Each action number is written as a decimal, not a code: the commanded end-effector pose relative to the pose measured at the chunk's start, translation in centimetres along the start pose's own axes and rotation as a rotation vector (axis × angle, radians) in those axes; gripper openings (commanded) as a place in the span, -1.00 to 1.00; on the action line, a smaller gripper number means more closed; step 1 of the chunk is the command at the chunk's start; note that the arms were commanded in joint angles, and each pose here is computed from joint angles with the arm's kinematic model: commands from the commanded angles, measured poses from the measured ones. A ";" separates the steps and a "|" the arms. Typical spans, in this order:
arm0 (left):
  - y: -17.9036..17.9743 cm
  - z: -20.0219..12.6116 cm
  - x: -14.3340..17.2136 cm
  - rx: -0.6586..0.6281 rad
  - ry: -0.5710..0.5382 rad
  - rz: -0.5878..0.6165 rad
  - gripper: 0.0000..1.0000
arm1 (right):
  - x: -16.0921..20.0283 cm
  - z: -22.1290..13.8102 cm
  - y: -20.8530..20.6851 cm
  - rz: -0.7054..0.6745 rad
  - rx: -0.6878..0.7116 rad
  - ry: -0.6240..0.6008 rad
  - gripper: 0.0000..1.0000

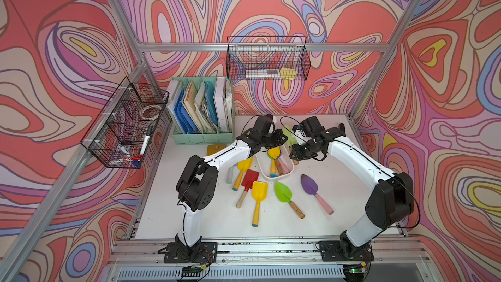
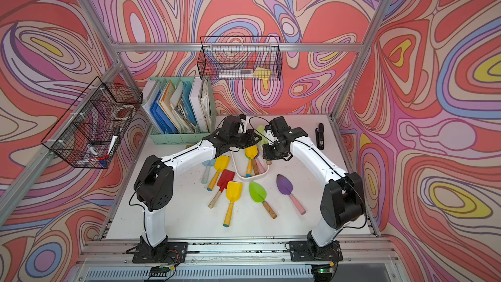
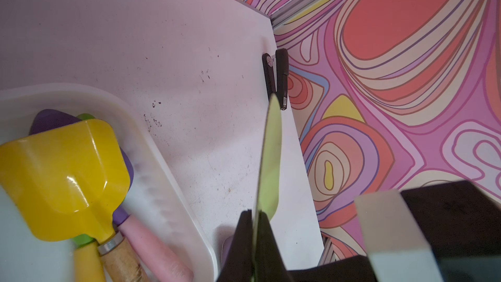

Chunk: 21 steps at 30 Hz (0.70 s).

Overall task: Put the shovel into the storage box
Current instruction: Place the shovel in the storage box.

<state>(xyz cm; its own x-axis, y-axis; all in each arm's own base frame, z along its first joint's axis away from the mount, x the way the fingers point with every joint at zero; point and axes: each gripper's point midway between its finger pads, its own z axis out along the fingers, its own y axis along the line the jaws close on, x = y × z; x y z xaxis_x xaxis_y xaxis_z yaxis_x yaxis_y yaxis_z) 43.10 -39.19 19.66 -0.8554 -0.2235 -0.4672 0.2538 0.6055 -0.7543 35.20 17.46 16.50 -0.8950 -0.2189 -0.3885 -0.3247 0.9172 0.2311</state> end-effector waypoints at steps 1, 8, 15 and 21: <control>4.2 0.4 1.6 -0.140 0.030 0.010 -1.00 | -1.2 -1.1 1.2 -0.033 -0.035 -0.053 -0.32; 5.6 -0.4 1.4 -0.210 0.011 0.014 -1.00 | -1.0 -1.8 1.1 -0.035 -0.021 -0.063 -0.10; 6.7 -1.7 0.3 -0.250 -0.019 0.015 -1.00 | -0.6 -2.3 0.9 -0.038 -0.011 -0.068 -0.10; 8.2 -2.6 -0.1 -0.318 -0.018 0.049 -1.00 | -0.1 -1.7 0.8 -0.034 -0.013 -0.051 -0.11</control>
<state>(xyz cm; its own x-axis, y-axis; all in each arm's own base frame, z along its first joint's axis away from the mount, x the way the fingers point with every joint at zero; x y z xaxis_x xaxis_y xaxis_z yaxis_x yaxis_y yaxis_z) 44.21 -33.59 13.81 -0.8515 -0.2220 -0.4751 0.1252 0.7937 -0.5953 34.88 17.68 18.37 -0.8694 -0.2237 -0.4405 -0.3516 0.9065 0.2336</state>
